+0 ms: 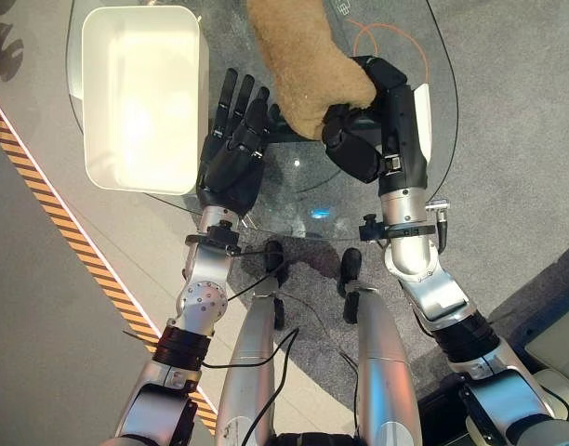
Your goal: Wipe the table with a cloth and put it in the basket.
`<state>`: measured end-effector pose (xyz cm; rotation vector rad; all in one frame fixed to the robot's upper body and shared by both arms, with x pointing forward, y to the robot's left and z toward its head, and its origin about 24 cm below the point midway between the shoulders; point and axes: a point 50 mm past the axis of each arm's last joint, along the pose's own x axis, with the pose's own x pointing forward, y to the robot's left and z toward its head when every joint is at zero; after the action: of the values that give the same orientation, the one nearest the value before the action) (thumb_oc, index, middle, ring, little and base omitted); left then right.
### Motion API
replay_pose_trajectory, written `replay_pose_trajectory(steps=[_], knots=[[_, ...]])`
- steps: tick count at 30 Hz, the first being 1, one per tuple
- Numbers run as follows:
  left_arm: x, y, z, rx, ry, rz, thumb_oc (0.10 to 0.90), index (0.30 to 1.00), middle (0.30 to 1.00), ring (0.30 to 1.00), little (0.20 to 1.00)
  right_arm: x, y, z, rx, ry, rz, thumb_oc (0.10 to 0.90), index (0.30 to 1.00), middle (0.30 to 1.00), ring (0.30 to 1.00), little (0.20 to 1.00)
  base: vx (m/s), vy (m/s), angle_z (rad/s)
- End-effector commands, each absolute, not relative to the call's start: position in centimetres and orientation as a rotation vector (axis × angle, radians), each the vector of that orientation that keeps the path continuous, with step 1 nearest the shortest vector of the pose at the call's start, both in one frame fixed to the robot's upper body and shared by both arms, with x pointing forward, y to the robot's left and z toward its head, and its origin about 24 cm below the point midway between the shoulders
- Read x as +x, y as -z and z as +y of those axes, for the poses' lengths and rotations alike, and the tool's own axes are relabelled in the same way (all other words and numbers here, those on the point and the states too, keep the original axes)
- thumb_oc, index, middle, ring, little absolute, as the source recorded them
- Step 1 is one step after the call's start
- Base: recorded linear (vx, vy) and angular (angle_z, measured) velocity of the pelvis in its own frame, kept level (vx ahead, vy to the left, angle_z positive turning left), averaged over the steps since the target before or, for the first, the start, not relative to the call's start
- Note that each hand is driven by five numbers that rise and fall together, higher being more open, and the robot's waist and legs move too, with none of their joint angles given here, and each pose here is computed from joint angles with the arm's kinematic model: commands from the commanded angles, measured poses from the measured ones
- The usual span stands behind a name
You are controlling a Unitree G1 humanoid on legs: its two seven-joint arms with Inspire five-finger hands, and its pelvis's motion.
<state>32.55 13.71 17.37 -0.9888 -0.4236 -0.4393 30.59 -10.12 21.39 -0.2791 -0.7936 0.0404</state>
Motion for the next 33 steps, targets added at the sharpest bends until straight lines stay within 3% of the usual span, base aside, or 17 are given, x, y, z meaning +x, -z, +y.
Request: replay_pose_trajectory(steps=[1,15,33], knots=[[30.5,-23.7,12.9,-0.926,0.684,-0.721,0.8,0.9,0.9,0.9,0.9,25.0,-28.8,-7.7,-0.115,-0.184,-1.242,0.1,0.3,0.3,0.3,0.2,0.0,0.0,0.0],[29.8,-25.6,12.7,-0.907,0.771,-0.833,0.8,0.9,0.9,0.9,0.9,25.6,-28.4,-7.0,-0.175,-0.225,-1.195,0.1,0.3,0.3,0.3,0.2,0.0,0.0,0.0],[28.8,-27.6,14.6,-0.908,0.723,-1.014,0.8,0.9,0.9,0.9,0.9,26.1,-27.9,-6.9,-0.255,-0.263,-1.157,0.1,0.3,0.3,0.3,0.2,0.0,0.0,0.0]])
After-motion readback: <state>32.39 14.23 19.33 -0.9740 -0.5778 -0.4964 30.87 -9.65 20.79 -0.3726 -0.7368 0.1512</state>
